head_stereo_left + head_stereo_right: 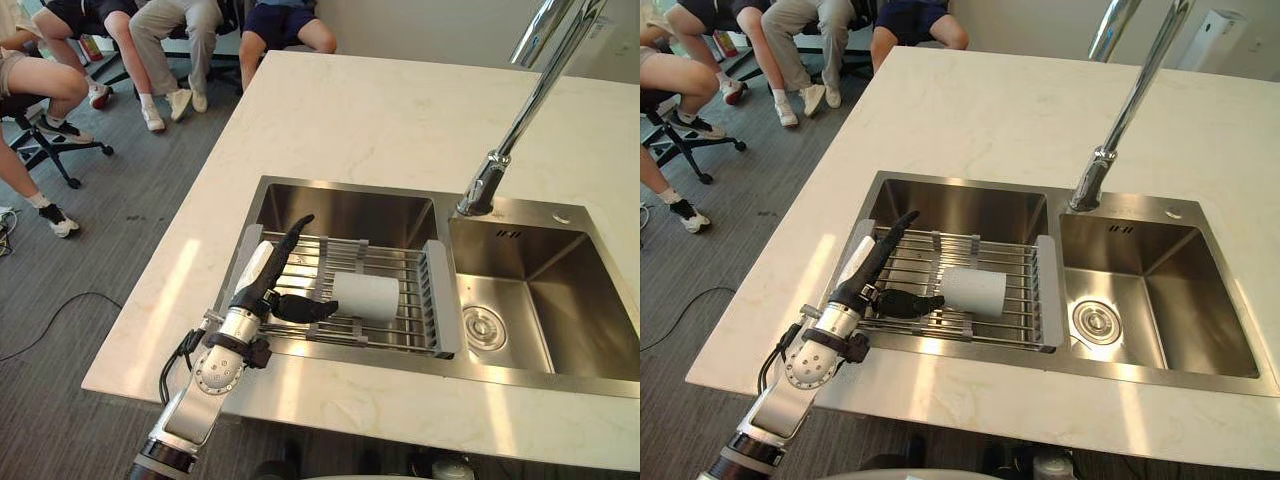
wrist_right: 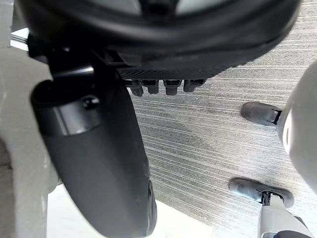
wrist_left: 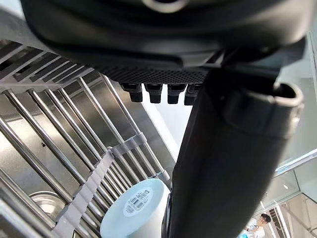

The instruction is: Walk over to the sink, pick up the cup, carry it to the dishwasher, place the cup inside the dishwasher, then close the dishwasher door

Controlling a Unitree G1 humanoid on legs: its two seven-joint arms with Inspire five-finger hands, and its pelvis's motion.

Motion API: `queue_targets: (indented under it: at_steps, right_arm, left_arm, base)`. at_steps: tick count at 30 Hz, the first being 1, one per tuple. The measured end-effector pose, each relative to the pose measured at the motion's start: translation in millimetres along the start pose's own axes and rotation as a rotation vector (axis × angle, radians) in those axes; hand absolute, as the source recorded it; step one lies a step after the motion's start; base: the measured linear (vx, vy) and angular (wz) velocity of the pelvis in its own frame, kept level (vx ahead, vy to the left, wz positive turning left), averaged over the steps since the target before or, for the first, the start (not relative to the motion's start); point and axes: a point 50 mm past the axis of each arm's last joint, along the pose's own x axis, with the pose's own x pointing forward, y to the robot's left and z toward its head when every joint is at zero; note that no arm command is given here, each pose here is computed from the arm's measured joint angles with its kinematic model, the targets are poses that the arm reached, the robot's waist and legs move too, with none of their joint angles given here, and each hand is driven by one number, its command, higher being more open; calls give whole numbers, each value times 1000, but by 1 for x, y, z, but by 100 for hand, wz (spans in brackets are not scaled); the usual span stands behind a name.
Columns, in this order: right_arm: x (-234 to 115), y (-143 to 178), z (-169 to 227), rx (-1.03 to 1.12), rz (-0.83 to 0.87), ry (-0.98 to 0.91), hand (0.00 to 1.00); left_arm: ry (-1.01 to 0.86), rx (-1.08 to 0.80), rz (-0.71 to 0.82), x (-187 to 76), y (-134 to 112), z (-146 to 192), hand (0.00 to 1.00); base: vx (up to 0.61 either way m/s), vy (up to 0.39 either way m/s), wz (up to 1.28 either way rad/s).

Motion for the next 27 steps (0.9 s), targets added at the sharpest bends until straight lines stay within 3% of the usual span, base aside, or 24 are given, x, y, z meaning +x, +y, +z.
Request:
queue_targets:
  at_steps: [20, 27]
  right_arm:
    - [-1, -1, 4, -1, 0, -22, 100]
    - [-2, 0, 5, 3, 3, -35, 100]
  left_arm:
    - [-23, 269, -112, 14, -1, -1, 100]
    - [-127, 367, -128, 27, -3, 19, 100]
  base:
    - [-10, 6, 0]
    - [-8, 4, 2]
